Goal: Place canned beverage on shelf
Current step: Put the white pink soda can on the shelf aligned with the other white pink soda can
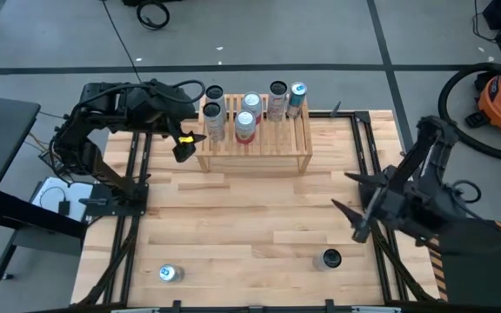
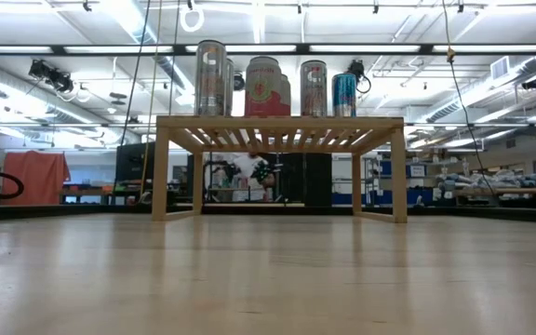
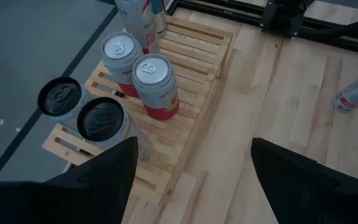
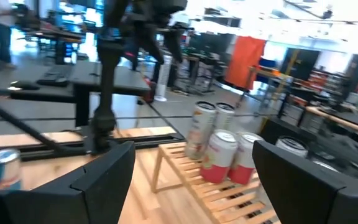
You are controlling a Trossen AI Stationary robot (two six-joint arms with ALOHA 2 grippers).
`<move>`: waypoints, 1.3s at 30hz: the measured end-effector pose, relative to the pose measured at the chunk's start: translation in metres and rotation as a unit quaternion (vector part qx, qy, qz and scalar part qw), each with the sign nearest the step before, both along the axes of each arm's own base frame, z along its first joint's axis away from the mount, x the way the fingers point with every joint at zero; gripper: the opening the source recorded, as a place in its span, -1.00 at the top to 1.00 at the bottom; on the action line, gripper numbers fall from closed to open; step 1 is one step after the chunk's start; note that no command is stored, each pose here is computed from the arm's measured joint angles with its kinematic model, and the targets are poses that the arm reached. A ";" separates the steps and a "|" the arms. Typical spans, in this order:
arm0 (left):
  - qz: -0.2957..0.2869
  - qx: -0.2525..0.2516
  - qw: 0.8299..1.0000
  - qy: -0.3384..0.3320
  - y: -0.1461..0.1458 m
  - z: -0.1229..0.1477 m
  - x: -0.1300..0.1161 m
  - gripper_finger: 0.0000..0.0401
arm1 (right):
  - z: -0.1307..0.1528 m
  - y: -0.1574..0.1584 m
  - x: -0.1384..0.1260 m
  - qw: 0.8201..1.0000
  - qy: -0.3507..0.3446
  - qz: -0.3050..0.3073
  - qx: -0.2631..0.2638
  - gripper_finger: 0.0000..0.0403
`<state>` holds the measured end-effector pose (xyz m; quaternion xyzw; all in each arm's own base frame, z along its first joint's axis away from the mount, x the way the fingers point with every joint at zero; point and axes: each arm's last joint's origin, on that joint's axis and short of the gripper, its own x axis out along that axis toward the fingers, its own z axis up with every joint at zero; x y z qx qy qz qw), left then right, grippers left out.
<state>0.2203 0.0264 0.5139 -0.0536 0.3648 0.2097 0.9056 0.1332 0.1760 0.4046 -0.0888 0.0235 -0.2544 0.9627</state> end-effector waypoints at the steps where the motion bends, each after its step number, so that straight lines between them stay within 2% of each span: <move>1: 0.000 0.000 1.000 0.000 0.000 0.000 0.000 -0.57 | 0.000 0.003 -0.004 1.000 0.001 0.010 -0.002 -0.67; 5: 0.007 -0.007 1.000 -0.003 0.000 0.000 0.000 -0.57 | -0.001 0.014 -0.021 0.998 0.001 0.056 -0.001 -0.67; 11: 0.021 -0.020 1.000 -0.010 0.000 0.000 0.000 -0.57 | -0.004 0.028 -0.046 0.992 -0.017 0.121 0.042 -0.67; 19: 0.041 -0.039 0.998 -0.020 0.000 0.000 0.000 -0.57 | -0.031 0.040 -0.061 0.982 -0.036 0.160 0.097 -0.67; 28: 0.051 -0.049 0.997 -0.025 0.000 0.000 0.000 -0.57 | -0.074 0.072 -0.057 0.973 -0.017 0.200 0.110 -0.67; 33: 0.061 -0.058 0.996 -0.031 0.000 0.000 0.000 -0.57 | -0.099 0.087 -0.047 0.974 -0.009 0.193 0.122 -0.65; 36: 0.068 -0.065 0.995 -0.034 0.000 0.000 0.000 -0.57 | -0.113 0.094 -0.038 0.971 0.004 0.195 0.136 -0.62; 39: 0.070 -0.067 0.995 -0.035 0.000 0.000 0.000 -0.57 | -0.126 0.101 -0.031 0.961 0.032 0.214 0.170 -0.59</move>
